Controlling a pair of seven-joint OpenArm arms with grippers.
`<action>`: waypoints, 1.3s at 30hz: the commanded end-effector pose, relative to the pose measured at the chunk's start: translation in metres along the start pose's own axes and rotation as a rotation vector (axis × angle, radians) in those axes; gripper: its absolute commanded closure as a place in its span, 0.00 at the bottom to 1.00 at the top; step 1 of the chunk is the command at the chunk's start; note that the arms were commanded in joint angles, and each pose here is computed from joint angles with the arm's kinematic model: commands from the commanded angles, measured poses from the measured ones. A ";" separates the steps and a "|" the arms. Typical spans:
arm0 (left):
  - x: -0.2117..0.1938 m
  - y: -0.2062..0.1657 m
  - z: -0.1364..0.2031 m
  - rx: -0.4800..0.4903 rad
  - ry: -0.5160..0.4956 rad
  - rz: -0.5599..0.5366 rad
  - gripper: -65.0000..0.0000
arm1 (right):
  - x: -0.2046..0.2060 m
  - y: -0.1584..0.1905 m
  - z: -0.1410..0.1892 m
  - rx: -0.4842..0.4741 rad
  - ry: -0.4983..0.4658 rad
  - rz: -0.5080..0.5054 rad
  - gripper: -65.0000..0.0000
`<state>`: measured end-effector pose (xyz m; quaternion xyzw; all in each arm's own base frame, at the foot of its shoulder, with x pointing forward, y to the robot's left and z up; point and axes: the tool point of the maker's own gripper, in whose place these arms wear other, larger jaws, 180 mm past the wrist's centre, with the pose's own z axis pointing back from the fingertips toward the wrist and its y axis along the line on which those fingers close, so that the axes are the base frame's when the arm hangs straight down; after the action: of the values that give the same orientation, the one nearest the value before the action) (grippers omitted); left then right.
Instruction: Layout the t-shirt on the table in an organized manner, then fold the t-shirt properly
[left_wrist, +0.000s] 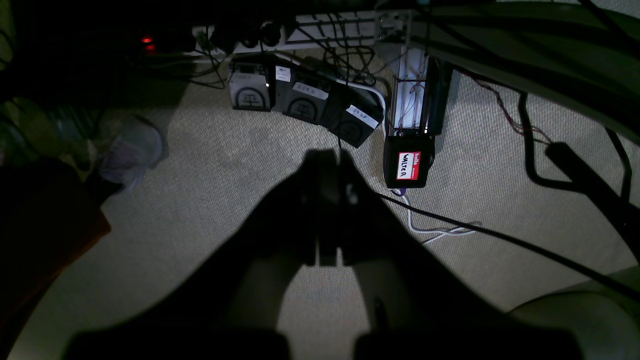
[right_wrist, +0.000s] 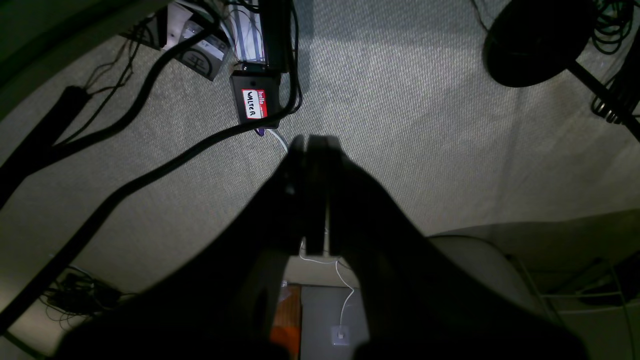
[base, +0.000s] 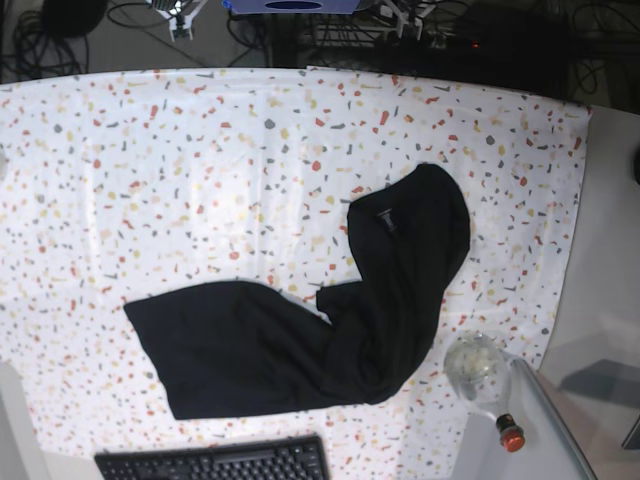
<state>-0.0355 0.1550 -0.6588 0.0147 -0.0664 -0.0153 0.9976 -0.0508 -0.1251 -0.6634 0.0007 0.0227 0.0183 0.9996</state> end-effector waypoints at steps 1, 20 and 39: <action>-0.005 0.003 0.001 0.007 0.004 -0.002 1.00 | -0.006 -0.001 0.000 -0.007 0.014 -0.001 0.97; -0.005 0.003 0.001 0.007 0.004 -0.002 1.00 | -0.014 0.000 0.000 -0.003 0.052 -0.001 0.21; -0.005 0.003 0.001 0.007 0.004 -0.002 1.00 | -0.021 -0.001 0.001 -0.004 0.058 0.008 0.73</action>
<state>-0.0355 0.1550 -0.6588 0.0147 -0.0662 -0.0153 0.9976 -0.0688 -0.1256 -0.6619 0.0004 0.0507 0.0202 0.9985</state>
